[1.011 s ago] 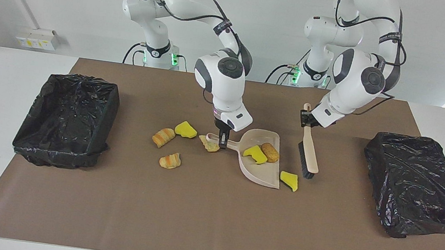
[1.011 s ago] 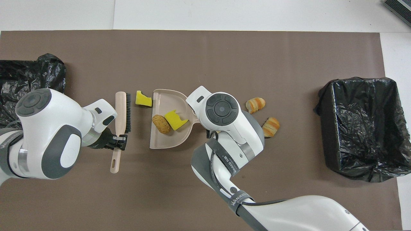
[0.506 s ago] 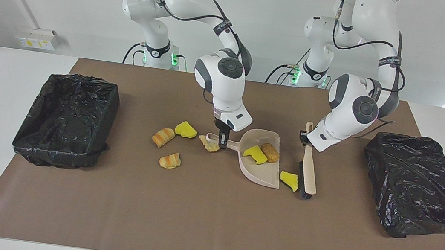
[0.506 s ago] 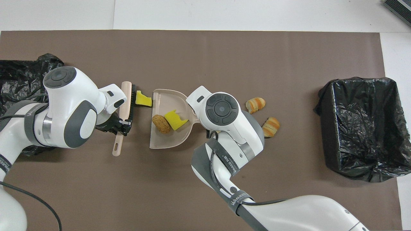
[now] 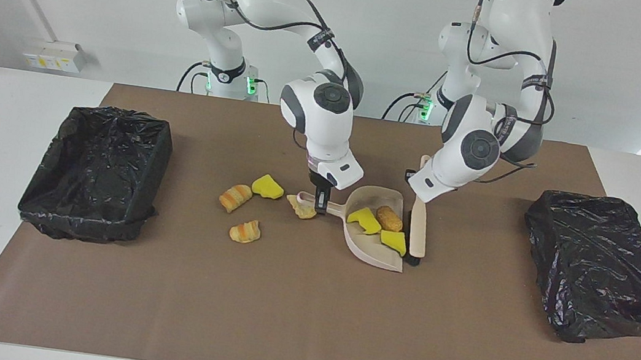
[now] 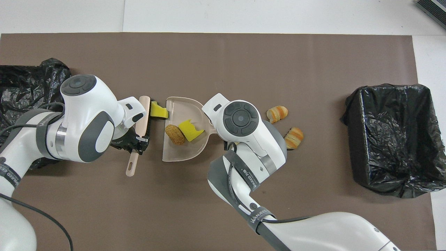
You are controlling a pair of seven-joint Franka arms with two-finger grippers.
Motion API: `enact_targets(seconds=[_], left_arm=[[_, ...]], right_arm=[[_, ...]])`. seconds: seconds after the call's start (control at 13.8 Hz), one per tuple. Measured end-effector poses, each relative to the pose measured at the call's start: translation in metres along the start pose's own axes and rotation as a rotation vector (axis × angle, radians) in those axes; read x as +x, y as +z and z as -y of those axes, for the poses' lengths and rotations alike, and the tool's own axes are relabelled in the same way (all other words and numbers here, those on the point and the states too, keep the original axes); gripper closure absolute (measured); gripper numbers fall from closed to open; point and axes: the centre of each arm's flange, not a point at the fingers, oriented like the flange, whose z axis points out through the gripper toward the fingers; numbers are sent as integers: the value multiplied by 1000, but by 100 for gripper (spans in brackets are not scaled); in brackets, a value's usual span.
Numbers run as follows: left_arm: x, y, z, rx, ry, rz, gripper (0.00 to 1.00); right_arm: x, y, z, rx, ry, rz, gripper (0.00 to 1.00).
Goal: Sweep and dump trash in bin
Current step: 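Sweep more scraps into the dustpan with the brush in the left gripper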
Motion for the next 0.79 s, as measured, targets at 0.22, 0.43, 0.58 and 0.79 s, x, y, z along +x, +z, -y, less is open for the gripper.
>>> enact_targets(seconds=[0.22, 0.43, 0.58, 0.79], left_arm=[[-12, -7, -24, -15, -27, -7, 74], [-21, -26, -21, -44, -41, -33, 74], [-20, -44, -2, -63, -59, -61, 74], [-17, -83, 45, -97, -63, -99, 74]], right_arm=[[-1, 1, -1, 2, 11, -1, 69], [-15, 0, -13, -7, 47, -5, 69], [-22, 0, -18, -9, 59, -5, 69], [-22, 0, -18, -9, 59, -5, 69]])
